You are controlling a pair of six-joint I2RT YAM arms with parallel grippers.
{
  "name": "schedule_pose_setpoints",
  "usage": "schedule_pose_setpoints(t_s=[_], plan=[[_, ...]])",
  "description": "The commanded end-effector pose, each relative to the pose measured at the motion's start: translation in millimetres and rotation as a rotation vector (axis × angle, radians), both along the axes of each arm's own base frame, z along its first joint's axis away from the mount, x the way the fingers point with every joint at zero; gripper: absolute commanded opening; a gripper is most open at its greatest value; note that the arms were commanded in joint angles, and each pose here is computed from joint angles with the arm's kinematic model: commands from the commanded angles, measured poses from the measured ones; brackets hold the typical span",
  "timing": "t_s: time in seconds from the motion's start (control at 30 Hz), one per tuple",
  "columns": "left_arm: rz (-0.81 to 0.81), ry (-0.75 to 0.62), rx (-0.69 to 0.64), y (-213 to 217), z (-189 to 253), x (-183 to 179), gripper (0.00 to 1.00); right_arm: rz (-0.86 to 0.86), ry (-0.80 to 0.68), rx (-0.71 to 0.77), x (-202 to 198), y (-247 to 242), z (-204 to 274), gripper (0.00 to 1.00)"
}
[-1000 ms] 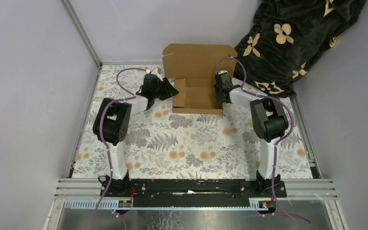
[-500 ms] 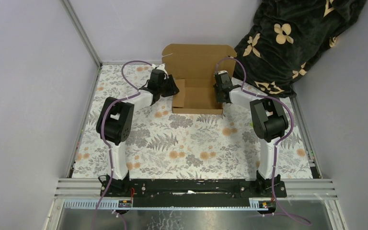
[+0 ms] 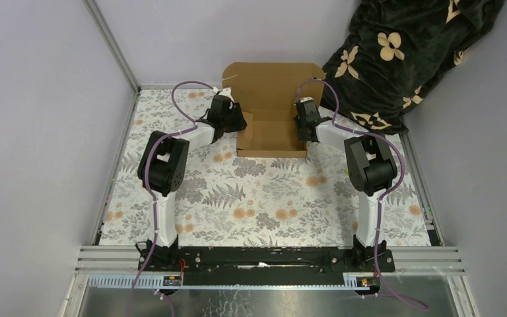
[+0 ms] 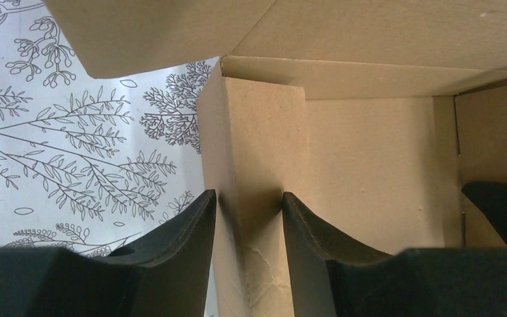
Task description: Fold the paper box
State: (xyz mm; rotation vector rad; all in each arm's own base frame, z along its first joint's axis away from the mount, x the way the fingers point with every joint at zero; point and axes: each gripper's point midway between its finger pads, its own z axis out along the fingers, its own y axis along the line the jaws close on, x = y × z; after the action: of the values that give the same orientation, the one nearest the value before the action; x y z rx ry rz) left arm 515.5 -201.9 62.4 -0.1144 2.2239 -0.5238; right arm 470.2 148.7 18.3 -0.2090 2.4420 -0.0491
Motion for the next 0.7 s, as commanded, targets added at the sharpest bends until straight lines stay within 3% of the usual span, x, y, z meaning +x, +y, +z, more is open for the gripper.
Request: schedule_pose_setpoints(t_s=[0.0,0.53,0.67], plan=[[0.029,-0.041,0.07,5.5,-1.2,14.8,0.48,0.048,0.029,0.002,-2.9,10.1,-4.8,0.21],[0.142,0.01,0.412,27.1,-30.2,-3.4,0.41,0.049,0.053,0.015,-13.1,9.3,-6.7,0.21],[0.161,0.016,0.471,34.9,-31.4,-7.0,0.35,0.047,0.054,0.019,-16.3,8.7,-6.0,0.21]])
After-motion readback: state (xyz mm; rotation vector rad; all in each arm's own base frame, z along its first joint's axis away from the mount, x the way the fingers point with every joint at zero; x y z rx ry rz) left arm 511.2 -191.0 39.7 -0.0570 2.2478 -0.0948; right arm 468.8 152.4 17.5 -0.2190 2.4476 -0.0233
